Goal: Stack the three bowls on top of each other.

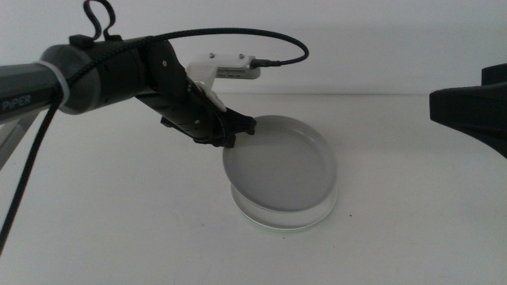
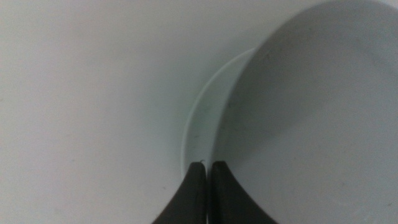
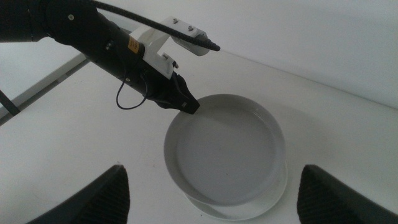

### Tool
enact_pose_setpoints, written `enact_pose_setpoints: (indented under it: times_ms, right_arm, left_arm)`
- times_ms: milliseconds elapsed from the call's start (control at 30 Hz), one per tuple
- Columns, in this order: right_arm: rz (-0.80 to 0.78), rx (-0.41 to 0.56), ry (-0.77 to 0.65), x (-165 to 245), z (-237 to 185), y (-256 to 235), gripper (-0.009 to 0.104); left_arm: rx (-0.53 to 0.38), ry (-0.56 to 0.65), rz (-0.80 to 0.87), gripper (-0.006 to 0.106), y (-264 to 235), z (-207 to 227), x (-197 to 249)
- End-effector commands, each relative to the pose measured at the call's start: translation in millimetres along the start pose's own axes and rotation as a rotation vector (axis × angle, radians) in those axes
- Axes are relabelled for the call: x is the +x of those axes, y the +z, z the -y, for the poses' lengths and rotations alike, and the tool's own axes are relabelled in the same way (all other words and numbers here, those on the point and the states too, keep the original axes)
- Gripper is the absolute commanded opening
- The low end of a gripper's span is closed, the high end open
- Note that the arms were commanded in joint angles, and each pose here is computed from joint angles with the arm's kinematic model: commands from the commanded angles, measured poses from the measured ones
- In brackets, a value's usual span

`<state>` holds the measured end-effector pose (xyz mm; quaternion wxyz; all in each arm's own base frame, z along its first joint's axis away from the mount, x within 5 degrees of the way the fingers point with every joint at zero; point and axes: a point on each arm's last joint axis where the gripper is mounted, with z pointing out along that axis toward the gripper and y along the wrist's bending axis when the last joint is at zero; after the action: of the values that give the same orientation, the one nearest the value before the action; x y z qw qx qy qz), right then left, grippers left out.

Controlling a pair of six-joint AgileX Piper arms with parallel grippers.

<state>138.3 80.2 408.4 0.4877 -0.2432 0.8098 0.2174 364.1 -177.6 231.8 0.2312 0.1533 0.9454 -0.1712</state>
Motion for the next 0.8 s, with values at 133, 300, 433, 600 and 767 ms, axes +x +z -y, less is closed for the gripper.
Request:
enact_pose_setpoints:
  times_ms: [133, 300, 433, 600, 767]
  right_arm:
    - [0.01, 0.01, 0.0, -1, 1, -1, 0.093]
    - [0.01, 0.01, 0.0, -1, 1, -1, 0.093]
    - [0.01, 0.01, 0.0, -1, 1, -1, 0.093]
    - [0.01, 0.01, 0.0, -1, 1, -1, 0.093]
    - [0.01, 0.01, 0.0, -1, 1, -1, 0.093]
  left_arm:
    - [0.02, 0.003, 0.046, -0.002, 4, 14, -2]
    - [0.01, 0.0, 0.015, -0.002, 21, 10, 2]
    - [-0.003, -0.006, 0.01, -0.002, 27, 6, 3]
    - [-0.017, -0.009, 0.004, -0.002, 35, 2, 4]
    - [-0.017, -0.009, 0.0, 0.001, 36, 2, 4]
